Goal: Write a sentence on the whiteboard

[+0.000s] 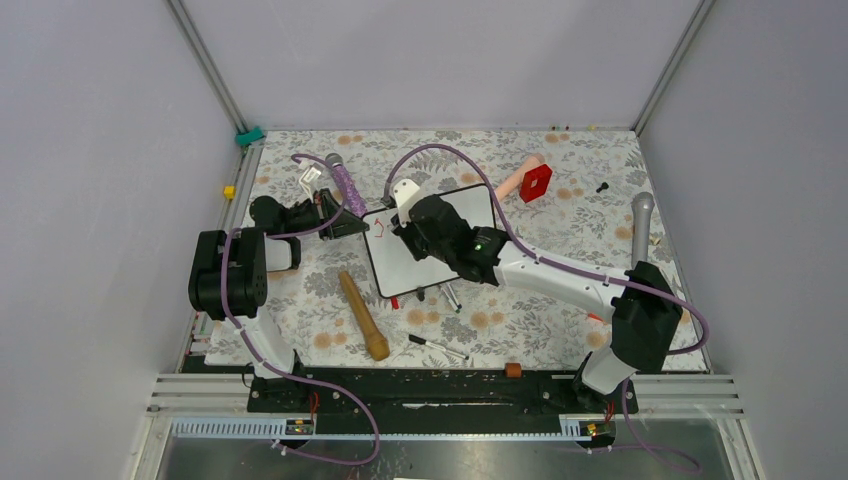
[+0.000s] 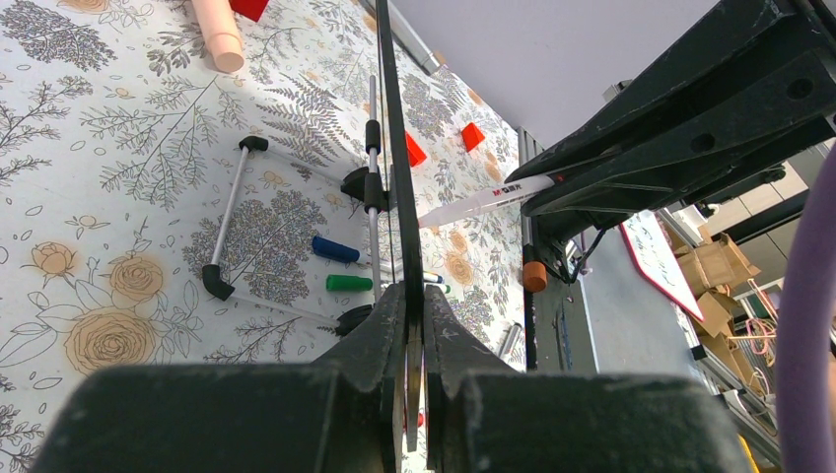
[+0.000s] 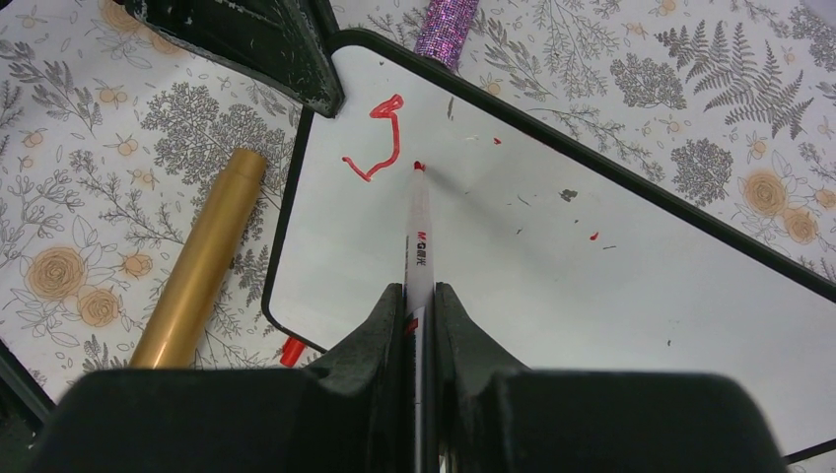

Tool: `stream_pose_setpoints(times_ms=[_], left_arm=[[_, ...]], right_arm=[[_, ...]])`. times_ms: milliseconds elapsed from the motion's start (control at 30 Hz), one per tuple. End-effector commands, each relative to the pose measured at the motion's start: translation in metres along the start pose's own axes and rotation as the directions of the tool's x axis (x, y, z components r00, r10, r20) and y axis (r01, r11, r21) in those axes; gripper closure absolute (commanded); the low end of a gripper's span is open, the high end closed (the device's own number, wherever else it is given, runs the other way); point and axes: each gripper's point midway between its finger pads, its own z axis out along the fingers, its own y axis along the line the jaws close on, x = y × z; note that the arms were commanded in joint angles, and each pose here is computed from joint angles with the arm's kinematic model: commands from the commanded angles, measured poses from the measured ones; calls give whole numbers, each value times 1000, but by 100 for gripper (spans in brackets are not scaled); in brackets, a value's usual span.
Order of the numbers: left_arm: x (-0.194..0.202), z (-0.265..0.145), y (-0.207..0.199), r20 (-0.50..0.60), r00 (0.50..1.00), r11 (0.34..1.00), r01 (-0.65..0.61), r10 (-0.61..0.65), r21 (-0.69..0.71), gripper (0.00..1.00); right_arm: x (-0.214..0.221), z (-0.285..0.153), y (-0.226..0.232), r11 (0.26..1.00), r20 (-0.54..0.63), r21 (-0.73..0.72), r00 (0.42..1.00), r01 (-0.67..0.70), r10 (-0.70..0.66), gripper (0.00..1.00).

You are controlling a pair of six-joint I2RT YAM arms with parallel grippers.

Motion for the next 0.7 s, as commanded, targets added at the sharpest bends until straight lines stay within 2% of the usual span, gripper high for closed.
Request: stream_pose_setpoints(times_ms=[0,667], left_arm=[[-2,1,-16,-33,995,995,-94,95,38,100],[-2,1,-15,-32,995,995,-93,94,37,100]], right_arm=[[-15,1,-12,997,23,71,1000,6,-8,100],[-12,-8,-28,989,4,142,999,39,-40,100]])
